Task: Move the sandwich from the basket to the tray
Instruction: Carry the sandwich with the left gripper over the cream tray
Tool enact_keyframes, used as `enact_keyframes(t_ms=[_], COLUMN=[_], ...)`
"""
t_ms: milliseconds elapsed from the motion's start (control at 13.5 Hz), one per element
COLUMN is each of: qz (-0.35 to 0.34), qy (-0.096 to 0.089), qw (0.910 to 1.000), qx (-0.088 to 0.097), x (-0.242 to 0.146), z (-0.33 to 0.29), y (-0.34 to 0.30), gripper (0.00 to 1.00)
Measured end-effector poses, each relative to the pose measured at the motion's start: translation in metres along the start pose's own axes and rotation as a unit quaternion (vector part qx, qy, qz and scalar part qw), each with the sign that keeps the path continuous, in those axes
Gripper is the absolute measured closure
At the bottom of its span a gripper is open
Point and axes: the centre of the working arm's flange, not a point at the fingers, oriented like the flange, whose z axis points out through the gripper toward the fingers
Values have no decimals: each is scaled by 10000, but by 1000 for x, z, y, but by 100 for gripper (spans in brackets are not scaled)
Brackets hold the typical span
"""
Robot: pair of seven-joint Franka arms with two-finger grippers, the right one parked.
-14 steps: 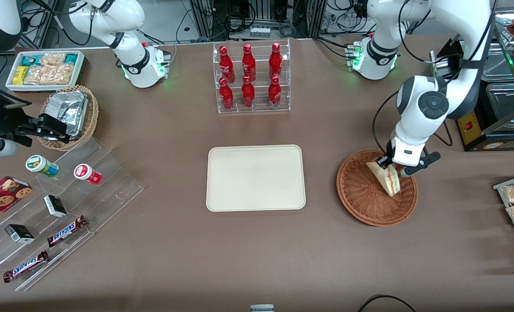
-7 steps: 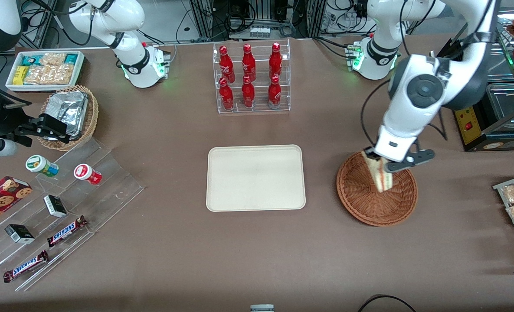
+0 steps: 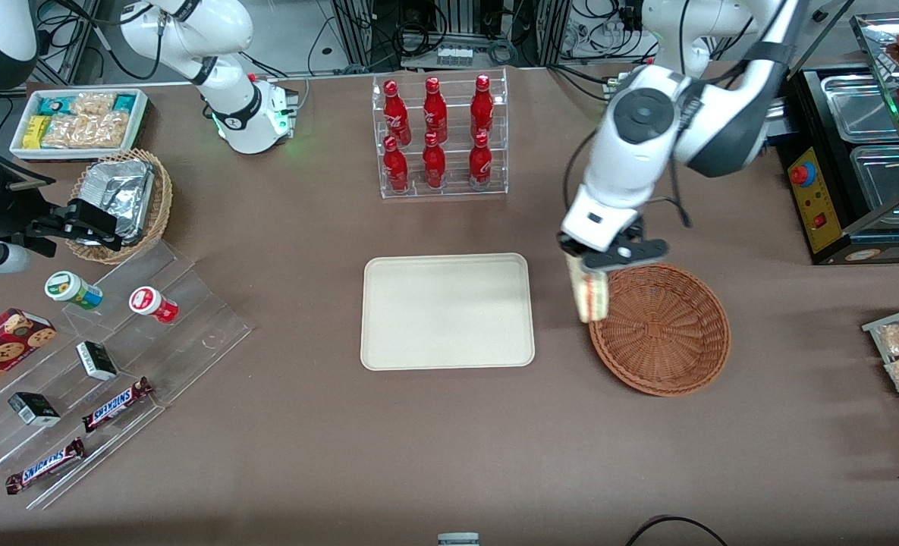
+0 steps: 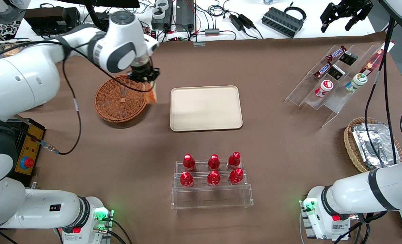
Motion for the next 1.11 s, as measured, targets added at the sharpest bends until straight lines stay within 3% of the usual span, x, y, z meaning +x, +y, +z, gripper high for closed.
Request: enact_keyframes(t_ms=[296, 593, 963, 1111], qz=[-84, 38, 561, 613], qy=[-225, -450, -543, -461], qw=[9991, 9975, 9959, 9962], qx=[-351, -540, -452, -405], x=[-31, -39, -52, -56], z=[-4, 18, 70, 87], y=[62, 87, 121, 137], gripper=[86, 86, 86, 86])
